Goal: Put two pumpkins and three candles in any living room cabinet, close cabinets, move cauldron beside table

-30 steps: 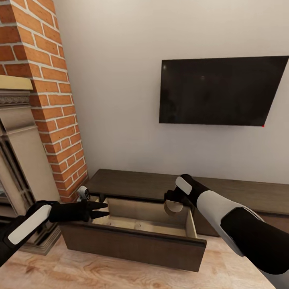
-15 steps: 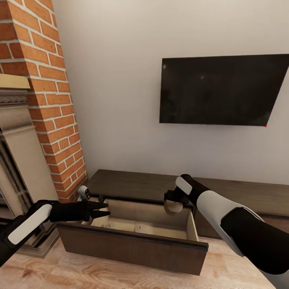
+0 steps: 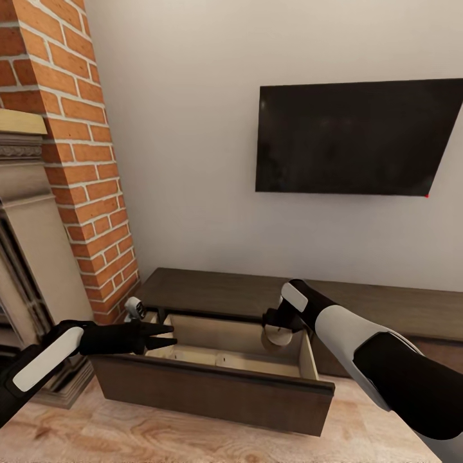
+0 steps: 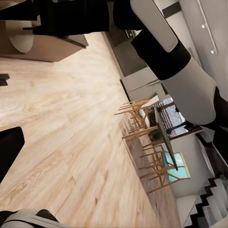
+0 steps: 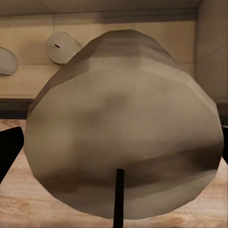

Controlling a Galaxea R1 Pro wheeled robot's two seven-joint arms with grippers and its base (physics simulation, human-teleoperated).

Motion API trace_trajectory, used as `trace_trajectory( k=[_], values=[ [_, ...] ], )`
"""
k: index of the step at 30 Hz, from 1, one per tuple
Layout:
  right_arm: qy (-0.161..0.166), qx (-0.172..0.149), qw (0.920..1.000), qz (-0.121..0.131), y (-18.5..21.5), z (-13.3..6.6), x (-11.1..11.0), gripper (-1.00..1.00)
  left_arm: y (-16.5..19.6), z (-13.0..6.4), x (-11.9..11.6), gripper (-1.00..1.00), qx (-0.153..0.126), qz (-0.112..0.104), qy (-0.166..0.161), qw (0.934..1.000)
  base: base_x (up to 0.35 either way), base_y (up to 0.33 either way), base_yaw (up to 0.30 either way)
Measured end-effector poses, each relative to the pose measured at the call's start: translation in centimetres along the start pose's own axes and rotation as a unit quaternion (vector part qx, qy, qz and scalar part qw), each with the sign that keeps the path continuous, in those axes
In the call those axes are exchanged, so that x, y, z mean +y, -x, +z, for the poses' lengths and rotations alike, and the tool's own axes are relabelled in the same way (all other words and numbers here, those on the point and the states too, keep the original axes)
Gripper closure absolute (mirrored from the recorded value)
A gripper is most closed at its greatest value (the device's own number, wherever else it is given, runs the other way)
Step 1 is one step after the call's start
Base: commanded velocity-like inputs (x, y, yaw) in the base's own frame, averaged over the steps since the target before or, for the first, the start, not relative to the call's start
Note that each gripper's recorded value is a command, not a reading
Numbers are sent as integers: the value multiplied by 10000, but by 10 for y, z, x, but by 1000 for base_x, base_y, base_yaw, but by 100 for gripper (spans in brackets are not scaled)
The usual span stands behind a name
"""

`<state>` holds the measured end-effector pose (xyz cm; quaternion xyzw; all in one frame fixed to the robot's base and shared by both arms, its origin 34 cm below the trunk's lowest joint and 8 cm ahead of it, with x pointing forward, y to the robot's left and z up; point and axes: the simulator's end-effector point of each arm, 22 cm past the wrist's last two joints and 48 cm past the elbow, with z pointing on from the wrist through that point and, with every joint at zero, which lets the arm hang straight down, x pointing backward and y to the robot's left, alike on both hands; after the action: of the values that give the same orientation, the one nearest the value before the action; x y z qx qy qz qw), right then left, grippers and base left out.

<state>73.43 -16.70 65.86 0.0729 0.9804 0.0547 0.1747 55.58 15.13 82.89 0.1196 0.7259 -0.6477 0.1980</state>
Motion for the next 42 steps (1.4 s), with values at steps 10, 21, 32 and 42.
trace_trajectory(
  k=[10,21,32,42],
  values=[
    [7,-59,10000,16,-8,18,-3,100,-13,2,17,-100,0,8,6,10000,0,0,0],
    [6,-125,9999,42,-18,38,-7,100,-28,3,36,-100,-1,11,8,10000,0,0,0],
    [-8,-178,9998,49,-28,58,-11,100,-43,4,55,-100,2,14,12,10000,0,0,0],
    [-15,-191,9998,49,-30,62,-12,100,-46,4,59,-100,3,17,9,10000,0,0,0]
  ],
)
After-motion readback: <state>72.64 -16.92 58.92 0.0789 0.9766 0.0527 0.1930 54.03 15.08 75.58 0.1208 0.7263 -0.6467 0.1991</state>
